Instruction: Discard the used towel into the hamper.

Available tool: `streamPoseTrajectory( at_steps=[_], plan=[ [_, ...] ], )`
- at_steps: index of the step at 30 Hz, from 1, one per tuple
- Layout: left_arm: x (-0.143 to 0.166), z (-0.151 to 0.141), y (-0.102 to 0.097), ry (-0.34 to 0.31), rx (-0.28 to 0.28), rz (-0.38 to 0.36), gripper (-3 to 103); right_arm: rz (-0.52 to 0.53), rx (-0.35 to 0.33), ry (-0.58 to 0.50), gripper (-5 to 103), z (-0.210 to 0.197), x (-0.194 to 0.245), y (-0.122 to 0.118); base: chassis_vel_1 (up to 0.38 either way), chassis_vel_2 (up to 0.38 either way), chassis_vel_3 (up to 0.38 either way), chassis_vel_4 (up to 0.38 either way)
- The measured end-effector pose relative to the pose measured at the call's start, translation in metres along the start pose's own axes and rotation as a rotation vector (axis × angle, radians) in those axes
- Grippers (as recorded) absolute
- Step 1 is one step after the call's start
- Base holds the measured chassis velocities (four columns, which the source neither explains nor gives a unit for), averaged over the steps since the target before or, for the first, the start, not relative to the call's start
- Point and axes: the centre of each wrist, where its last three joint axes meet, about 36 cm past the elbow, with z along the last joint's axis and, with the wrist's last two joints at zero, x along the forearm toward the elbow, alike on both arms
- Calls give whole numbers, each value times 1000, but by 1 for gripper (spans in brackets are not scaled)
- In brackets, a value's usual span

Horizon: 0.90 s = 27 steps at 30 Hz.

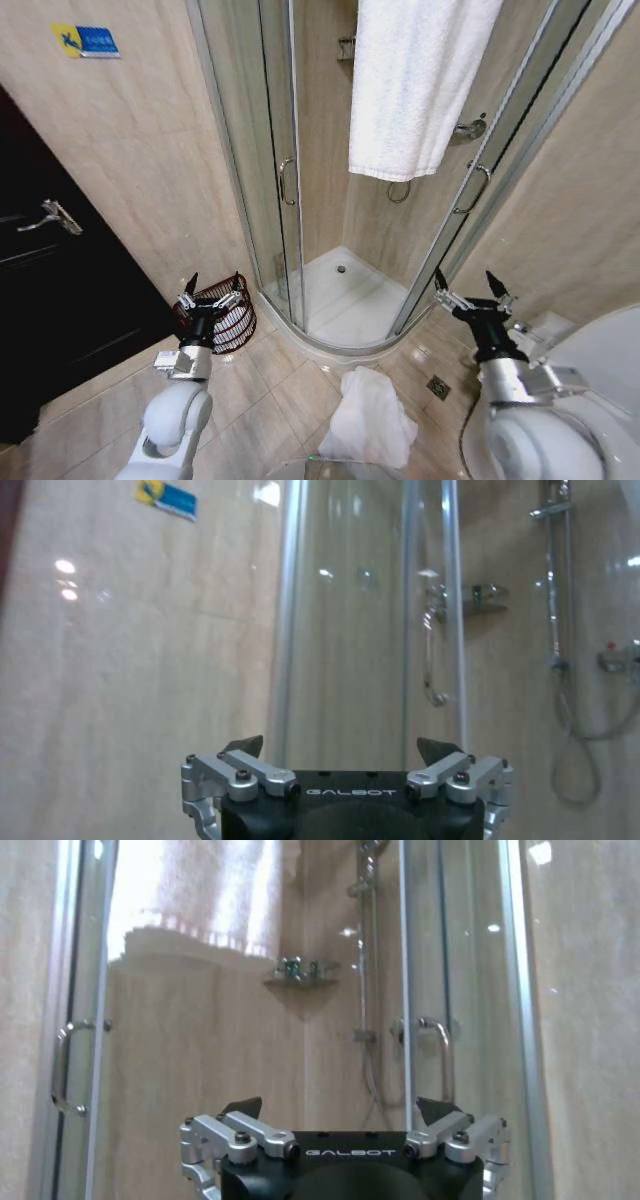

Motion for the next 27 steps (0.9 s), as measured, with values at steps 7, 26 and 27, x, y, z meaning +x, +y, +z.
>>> streamPoseTrajectory(
  at_steps=[7, 26, 27],
  plan=[
    [-9, 17, -12, 34, 6, 41, 100, -84, -15, -75, 100, -31, -30, -11, 0, 0, 0, 0],
    [-18, 34, 5, 68, -63, -5, 100, -402, 26, -306, 100, -179, -122, -32, 0, 0, 0, 0],
    [-18, 33, 4, 67, -62, -4, 100, -413, 14, -301, 100, -187, -133, -35, 0, 0, 0, 0]
  ],
)
